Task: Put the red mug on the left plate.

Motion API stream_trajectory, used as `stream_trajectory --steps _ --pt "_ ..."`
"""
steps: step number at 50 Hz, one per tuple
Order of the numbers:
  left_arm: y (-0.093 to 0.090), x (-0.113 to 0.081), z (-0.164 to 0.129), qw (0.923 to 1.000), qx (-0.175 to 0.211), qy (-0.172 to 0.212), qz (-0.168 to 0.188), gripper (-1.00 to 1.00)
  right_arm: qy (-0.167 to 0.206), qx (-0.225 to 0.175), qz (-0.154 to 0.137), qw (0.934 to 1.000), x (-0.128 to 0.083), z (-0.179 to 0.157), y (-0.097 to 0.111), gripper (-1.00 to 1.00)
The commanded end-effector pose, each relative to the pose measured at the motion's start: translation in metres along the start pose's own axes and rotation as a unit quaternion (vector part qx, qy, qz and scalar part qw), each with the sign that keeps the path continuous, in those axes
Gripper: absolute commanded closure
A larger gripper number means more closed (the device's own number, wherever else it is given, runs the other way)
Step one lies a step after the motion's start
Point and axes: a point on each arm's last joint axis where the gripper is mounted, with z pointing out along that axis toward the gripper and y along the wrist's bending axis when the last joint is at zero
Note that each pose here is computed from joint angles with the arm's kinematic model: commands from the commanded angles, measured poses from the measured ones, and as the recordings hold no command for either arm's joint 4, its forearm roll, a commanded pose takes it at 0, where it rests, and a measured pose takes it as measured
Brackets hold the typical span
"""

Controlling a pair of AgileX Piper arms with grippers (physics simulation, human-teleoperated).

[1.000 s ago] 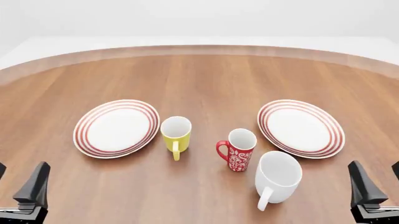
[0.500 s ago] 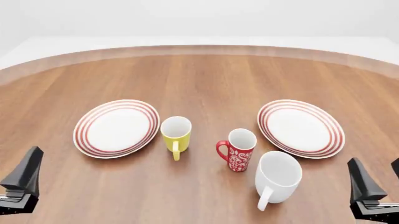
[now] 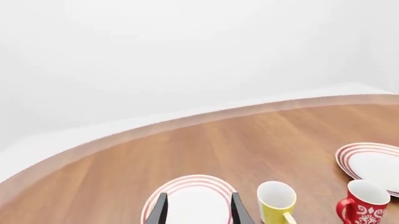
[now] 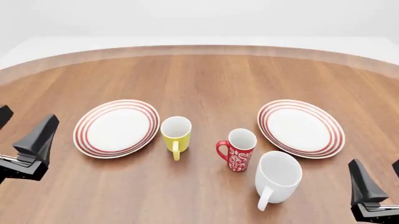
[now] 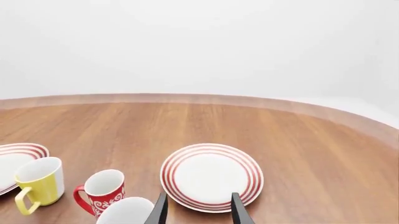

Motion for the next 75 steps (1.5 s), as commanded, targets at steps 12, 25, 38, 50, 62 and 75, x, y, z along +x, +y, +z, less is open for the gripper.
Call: stream_trajectory --steps 12,25,38,50,62,75 --pt "-0.032 -0.016 0.063 0.9919 0.115 0.040 0.038 -1.00 -0.005 0.000 0.000 1.0000 -0.002 0.000 0.000 -1.00" --pt "-0.049 -0.033 0.101 0.9870 0.144 0.052 0.048 -1.00 -0.013 0.003 -0.003 0.9999 -0.003 -0.003 0.000 -1.00" --pt "-0.072 -0.028 0.127 0.9767 0.183 0.087 0.070 -1.00 -0.018 -0.001 -0.006 0.9998 -0.004 -0.004 0.000 -1.00" --pt "-0.100 -0.021 0.146 0.9627 0.227 0.126 0.077 -1.00 -0.020 -0.002 -0.008 0.9998 -0.004 -0.004 0.000 -1.00" --pt "-0.134 -0.013 0.149 0.9398 0.284 0.168 0.090 -1.00 -0.020 -0.003 -0.009 0.9998 -0.003 -0.003 0.000 -1.00" --pt "-0.170 -0.003 0.153 0.9101 0.334 0.215 0.116 -1.00 -0.021 -0.002 -0.008 0.9997 -0.004 -0.003 0.000 -1.00"
